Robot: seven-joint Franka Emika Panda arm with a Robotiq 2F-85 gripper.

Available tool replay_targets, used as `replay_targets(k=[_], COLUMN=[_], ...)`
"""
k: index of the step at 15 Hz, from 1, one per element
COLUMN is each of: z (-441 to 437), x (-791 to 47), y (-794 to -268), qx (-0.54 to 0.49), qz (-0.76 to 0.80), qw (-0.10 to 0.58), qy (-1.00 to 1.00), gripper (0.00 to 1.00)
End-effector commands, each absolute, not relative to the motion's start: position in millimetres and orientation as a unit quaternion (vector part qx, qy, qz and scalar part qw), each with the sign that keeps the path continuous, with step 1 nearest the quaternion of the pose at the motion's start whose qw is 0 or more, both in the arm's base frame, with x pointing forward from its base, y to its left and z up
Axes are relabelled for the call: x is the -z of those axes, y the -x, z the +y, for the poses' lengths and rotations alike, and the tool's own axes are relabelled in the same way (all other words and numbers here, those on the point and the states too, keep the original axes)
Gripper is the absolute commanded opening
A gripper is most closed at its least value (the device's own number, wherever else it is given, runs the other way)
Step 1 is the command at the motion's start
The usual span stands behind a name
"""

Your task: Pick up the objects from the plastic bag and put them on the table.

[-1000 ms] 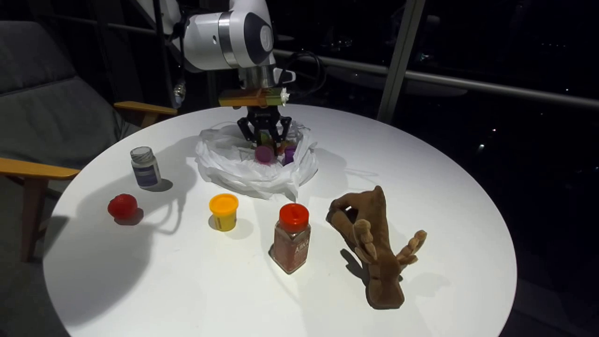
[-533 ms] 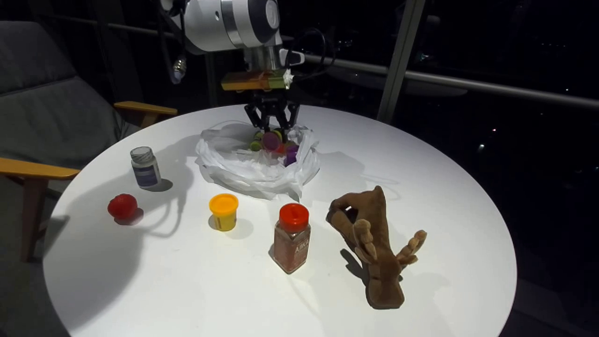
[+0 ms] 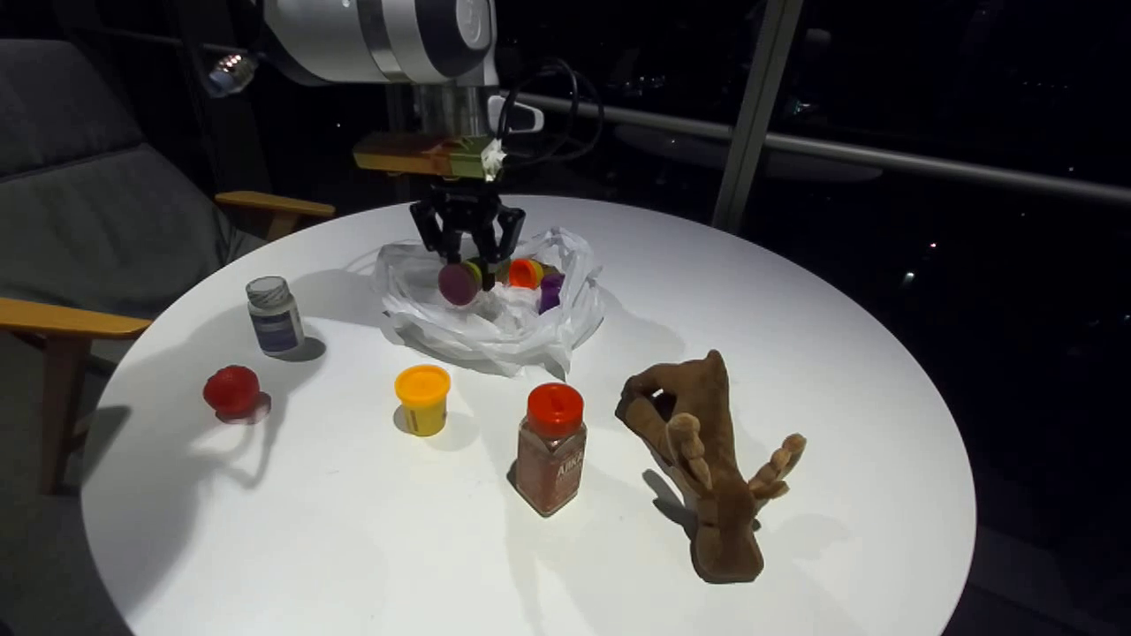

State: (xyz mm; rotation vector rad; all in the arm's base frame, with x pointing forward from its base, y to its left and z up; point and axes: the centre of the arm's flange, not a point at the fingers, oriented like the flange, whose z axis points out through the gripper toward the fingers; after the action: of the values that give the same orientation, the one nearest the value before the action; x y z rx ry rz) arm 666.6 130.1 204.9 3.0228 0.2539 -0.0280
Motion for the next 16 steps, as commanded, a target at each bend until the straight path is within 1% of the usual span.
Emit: replay_targets(k=[1, 4, 6, 11, 16], z=[124.9, 123.3, 117.8, 100.4, 92.8], x=[-237.9, -249.1, -255.2, -270.2, -267.0], y=[-590.8, -565.1, -543.0, -468.9, -375.7], qx=[-0.055, -0.086, -0.083, -0.038, 0.014], qz=[0.059, 0.045, 0.029, 0.012, 0.041], qw=[0.020, 0.020, 0.028, 0.020, 0.023], qy=[-0.997, -0.995, -0.996, -0.999, -0.999], gripper=[0.19, 0.19, 0.19, 0.19, 0.19])
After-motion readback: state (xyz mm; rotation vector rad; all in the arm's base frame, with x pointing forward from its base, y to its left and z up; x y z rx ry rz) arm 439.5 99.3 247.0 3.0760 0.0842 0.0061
